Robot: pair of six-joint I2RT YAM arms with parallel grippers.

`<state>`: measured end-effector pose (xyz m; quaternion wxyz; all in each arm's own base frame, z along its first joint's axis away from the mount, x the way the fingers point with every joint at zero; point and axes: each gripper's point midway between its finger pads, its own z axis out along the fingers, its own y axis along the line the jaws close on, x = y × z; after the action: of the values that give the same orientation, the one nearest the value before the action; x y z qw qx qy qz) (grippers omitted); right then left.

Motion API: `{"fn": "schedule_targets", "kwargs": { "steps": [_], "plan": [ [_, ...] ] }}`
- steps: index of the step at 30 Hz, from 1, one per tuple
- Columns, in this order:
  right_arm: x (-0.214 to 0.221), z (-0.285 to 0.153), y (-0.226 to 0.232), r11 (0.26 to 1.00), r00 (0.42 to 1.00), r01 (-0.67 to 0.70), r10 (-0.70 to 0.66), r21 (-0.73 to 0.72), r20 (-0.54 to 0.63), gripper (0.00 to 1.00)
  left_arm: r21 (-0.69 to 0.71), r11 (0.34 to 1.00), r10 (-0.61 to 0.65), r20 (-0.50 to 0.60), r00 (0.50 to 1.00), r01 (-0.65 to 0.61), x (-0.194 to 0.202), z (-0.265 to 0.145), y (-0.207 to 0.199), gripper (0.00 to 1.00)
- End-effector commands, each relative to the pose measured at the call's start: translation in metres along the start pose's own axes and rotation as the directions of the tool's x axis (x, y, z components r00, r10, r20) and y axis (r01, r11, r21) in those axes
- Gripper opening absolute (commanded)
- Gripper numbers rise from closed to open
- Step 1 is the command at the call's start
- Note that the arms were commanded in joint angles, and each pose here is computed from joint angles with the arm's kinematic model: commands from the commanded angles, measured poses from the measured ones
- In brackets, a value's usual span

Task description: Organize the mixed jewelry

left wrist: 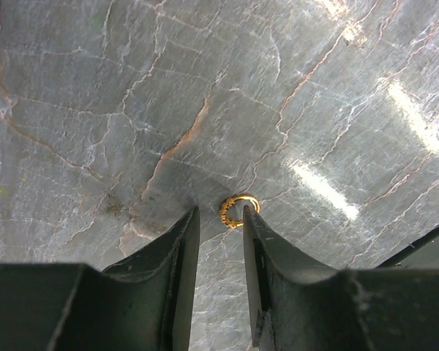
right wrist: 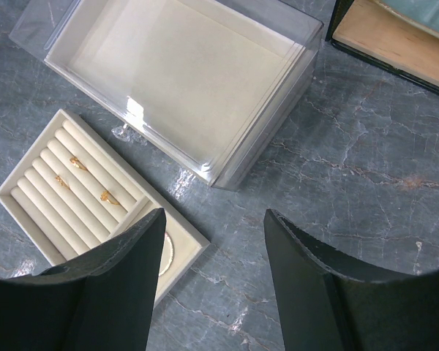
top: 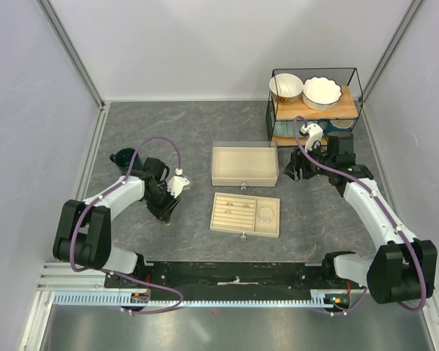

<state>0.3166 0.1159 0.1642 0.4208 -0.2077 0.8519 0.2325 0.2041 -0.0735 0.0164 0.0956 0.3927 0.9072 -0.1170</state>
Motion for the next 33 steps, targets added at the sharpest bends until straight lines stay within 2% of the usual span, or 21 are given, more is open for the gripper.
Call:
{"fn": "schedule_targets", "kwargs": {
  "steps": [1, 33],
  "plan": [
    [-0.004, 0.0, 0.001, 1.0, 0.999, 0.028, -0.028, -0.002, 0.022, 0.64, -0.012, 1.0, 0.002, 0.018, 1.0, -0.002, -0.003, 0.003, 0.002, 0.38],
    [-0.002, 0.001, -0.001, 1.0, 1.0, 0.027, -0.027, 0.002, 0.014, 0.64, -0.054, 0.998, 0.028, -0.042, 0.999, -0.03, 0.02, 0.014, 0.007, 0.36]
  ]
}}
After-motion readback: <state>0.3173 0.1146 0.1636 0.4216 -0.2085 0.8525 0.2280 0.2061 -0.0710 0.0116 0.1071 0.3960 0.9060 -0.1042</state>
